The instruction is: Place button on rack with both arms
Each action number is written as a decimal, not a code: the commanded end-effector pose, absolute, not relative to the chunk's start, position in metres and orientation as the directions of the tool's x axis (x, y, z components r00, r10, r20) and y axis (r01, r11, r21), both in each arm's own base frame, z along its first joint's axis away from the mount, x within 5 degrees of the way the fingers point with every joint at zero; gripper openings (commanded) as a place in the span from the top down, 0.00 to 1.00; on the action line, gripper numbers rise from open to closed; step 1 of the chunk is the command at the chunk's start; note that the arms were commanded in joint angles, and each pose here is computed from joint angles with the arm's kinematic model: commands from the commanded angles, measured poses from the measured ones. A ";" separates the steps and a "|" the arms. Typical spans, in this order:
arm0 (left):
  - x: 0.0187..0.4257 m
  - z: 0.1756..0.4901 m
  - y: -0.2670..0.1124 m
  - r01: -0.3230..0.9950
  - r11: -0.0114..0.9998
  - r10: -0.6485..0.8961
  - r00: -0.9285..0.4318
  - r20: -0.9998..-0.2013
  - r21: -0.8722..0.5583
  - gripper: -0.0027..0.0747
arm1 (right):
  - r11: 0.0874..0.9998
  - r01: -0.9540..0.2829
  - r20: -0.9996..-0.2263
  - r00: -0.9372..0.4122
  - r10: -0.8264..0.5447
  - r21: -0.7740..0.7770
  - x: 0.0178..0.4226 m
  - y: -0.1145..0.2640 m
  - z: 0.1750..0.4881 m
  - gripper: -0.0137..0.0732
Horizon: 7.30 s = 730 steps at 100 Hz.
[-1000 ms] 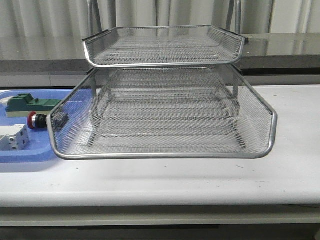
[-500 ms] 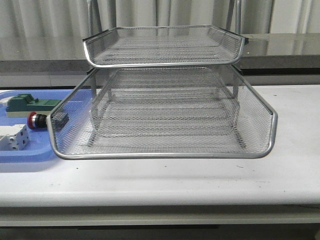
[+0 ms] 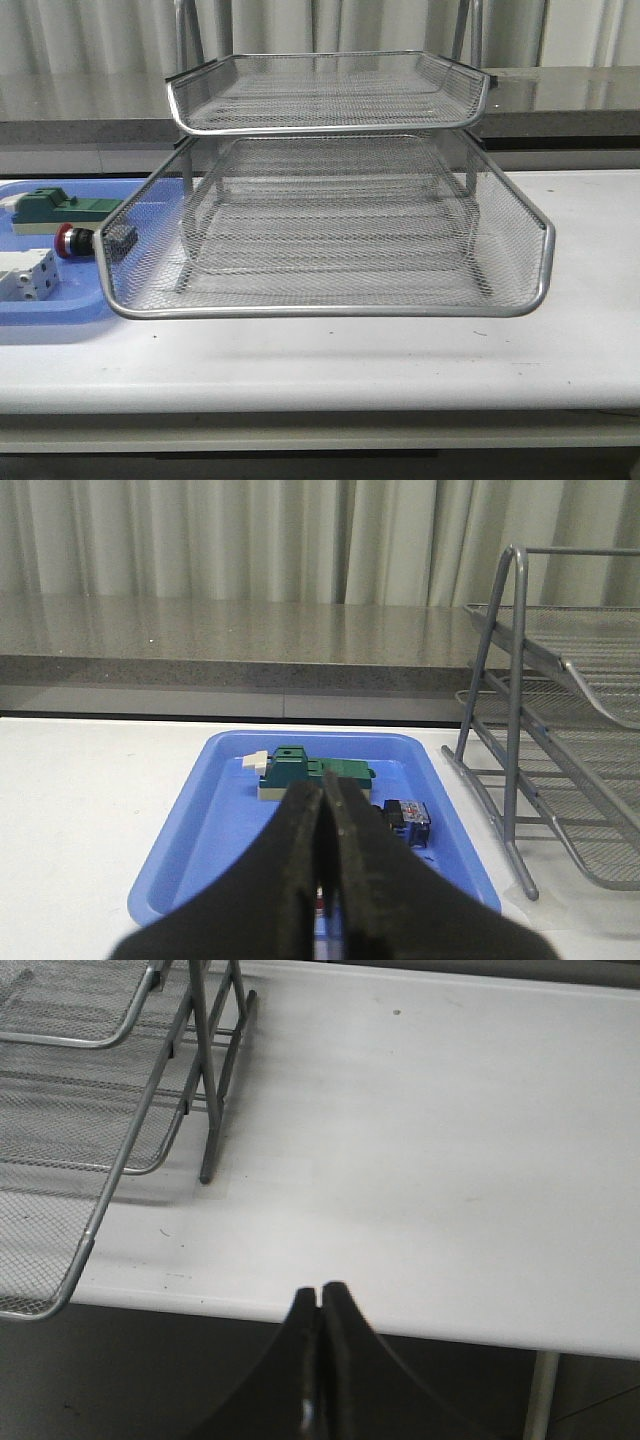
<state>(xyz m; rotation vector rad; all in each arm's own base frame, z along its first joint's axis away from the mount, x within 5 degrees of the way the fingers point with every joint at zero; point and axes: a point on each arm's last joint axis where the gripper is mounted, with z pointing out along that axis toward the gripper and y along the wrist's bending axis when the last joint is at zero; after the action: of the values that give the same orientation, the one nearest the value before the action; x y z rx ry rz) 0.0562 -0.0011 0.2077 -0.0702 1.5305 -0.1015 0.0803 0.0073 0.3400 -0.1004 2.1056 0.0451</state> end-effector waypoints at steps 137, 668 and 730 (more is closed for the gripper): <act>0.092 0.327 -0.005 0.031 0.975 -0.213 -0.132 -0.968 -0.218 0.99 | 0.996 -0.088 -0.902 -0.429 -0.056 -0.020 0.081 0.006 0.355 0.97; 0.374 0.418 -0.067 0.801 0.479 0.823 -0.266 -0.503 0.360 0.99 | 0.996 -0.088 -0.902 -0.428 -0.056 -0.020 0.081 0.006 0.355 0.97; 0.285 0.393 -0.190 0.957 0.219 0.863 -0.099 -0.496 0.189 0.99 | 0.996 -0.088 -0.902 -0.428 -0.056 -0.020 0.081 0.006 0.355 0.97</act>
<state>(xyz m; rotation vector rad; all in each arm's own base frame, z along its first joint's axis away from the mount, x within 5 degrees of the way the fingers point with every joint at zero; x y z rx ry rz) 0.3077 -0.1785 0.3720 1.6727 2.0650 -0.1788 0.0801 0.0072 0.3397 -0.1000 2.1094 0.0441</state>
